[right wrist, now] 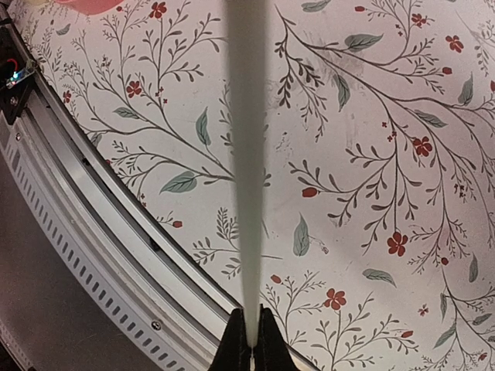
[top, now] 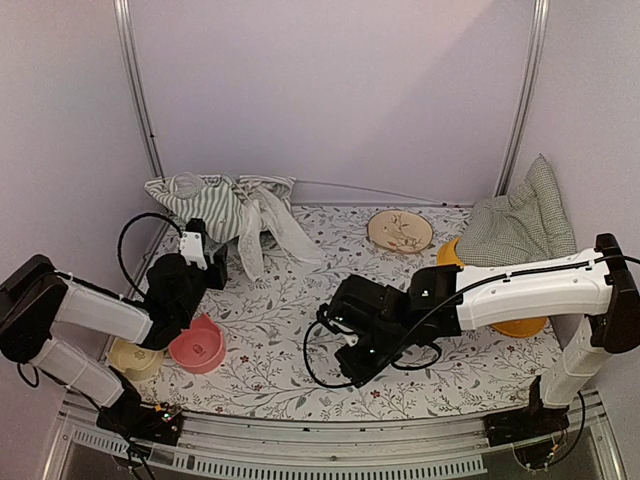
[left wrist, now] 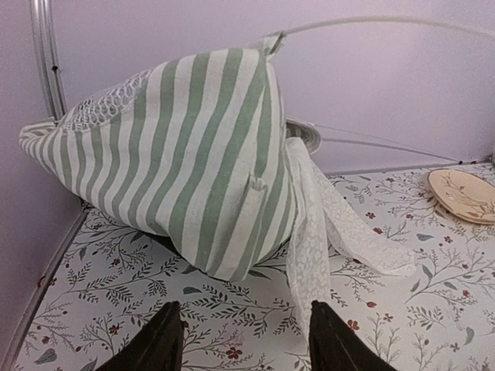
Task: Set up the pet tent
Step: Pick up the tent fabric from the tent, then insert the tent pole into the pole socket of the pet tent.
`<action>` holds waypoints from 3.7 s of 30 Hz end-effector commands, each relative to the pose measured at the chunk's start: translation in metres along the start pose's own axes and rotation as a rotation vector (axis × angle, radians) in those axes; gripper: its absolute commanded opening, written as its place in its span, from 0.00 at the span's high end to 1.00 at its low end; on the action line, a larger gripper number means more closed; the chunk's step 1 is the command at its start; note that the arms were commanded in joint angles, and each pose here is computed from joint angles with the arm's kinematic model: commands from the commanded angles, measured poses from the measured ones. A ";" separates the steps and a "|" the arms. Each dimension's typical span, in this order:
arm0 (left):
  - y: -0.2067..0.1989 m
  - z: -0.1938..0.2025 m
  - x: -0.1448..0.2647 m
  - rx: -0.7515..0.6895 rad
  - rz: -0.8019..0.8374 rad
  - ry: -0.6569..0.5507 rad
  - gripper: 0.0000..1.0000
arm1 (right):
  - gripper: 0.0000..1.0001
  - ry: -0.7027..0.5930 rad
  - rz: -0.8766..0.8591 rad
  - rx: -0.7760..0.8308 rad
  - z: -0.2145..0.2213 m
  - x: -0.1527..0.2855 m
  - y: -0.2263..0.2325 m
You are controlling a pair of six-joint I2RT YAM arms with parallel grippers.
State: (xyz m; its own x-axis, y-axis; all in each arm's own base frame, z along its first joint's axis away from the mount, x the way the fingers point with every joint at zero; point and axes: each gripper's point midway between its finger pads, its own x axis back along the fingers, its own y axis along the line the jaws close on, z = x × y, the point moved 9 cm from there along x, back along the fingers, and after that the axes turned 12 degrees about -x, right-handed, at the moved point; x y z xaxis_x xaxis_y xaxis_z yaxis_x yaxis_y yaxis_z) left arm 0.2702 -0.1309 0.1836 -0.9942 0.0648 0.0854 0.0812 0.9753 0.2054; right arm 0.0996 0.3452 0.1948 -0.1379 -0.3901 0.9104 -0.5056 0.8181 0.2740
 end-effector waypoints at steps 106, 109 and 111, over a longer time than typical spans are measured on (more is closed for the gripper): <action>-0.067 -0.014 0.105 0.007 0.366 -0.228 1.00 | 1.00 -0.837 -0.586 0.002 -0.246 0.138 0.075; -0.070 -0.015 0.106 -0.005 0.374 -0.222 1.00 | 1.00 -0.828 -0.600 0.000 -0.249 0.132 0.076; -0.073 -0.017 0.107 -0.009 0.385 -0.219 1.00 | 1.00 -0.814 -0.613 -0.008 -0.250 0.127 0.078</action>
State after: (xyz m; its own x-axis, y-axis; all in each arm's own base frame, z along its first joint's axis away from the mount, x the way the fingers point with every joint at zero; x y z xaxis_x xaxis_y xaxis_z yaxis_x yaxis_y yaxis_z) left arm 0.1635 -0.1915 0.2037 -0.8879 0.4440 -0.1206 0.4222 0.8904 0.1700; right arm 0.2397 0.4642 0.3612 -0.3145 -0.8793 0.3576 -0.6086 0.4759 0.6349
